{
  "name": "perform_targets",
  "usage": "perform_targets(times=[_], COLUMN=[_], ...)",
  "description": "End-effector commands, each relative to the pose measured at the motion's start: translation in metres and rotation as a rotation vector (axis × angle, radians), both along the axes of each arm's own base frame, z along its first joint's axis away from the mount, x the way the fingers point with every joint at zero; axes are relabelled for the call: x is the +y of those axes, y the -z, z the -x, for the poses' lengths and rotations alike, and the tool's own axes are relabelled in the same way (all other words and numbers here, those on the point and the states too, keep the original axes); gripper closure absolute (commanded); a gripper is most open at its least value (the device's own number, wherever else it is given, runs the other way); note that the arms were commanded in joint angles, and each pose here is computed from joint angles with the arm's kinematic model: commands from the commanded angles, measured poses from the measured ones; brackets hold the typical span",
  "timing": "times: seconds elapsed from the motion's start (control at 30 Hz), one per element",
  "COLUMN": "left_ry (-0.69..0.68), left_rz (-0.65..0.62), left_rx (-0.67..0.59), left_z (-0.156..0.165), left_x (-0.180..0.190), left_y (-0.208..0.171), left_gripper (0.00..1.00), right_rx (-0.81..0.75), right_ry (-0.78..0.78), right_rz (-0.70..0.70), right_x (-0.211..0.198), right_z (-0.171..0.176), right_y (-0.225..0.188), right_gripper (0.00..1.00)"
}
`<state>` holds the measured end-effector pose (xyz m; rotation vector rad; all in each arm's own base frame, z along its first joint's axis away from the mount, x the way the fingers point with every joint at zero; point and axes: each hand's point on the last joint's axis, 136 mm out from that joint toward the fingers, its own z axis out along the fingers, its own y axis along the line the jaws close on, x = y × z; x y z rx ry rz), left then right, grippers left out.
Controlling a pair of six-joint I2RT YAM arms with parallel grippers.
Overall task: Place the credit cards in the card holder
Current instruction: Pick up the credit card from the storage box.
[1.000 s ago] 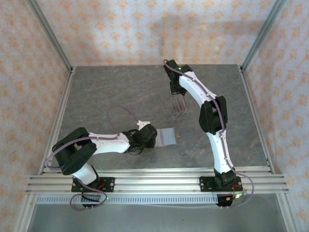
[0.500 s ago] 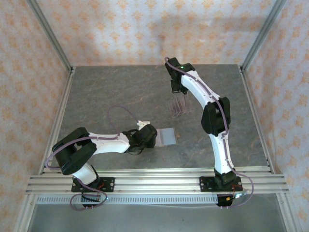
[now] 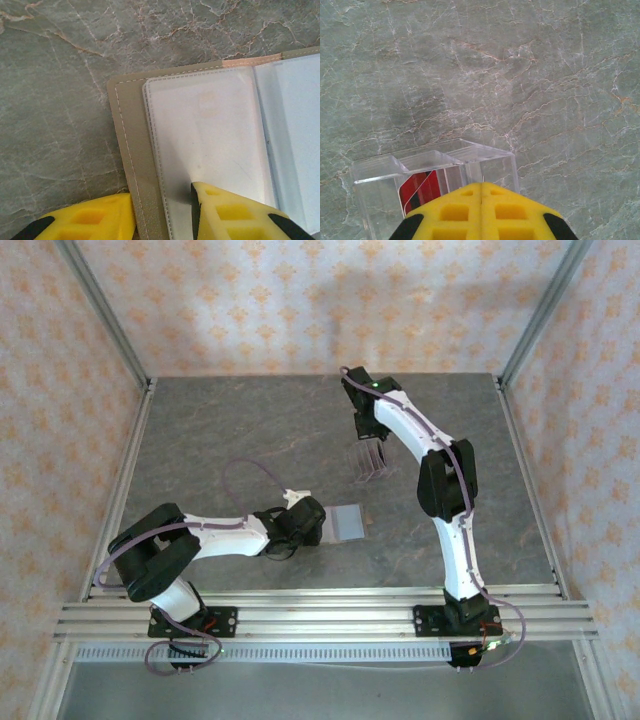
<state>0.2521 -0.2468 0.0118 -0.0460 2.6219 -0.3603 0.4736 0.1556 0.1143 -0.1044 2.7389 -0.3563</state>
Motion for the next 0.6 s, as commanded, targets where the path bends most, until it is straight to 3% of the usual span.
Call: perform_targets(times=[0.0, 0.57], left_ry=[0.010, 0.009], left_rz=[-0.021, -0.024], left_rx=[0.095, 0.102], left_z=[0.011, 0.011], left_x=[0.002, 0.002], left_y=[0.037, 0.039], left_gripper=[0.65, 0.66], right_rx=[-0.018, -0.144], right_ry=[-0.006, 0.031], right_rz=[0.002, 0.014], right_x=[-0.004, -0.017], right_z=[0.000, 0.003], right_y=[-0.011, -0.065], right_gripper=[0.98, 1.00])
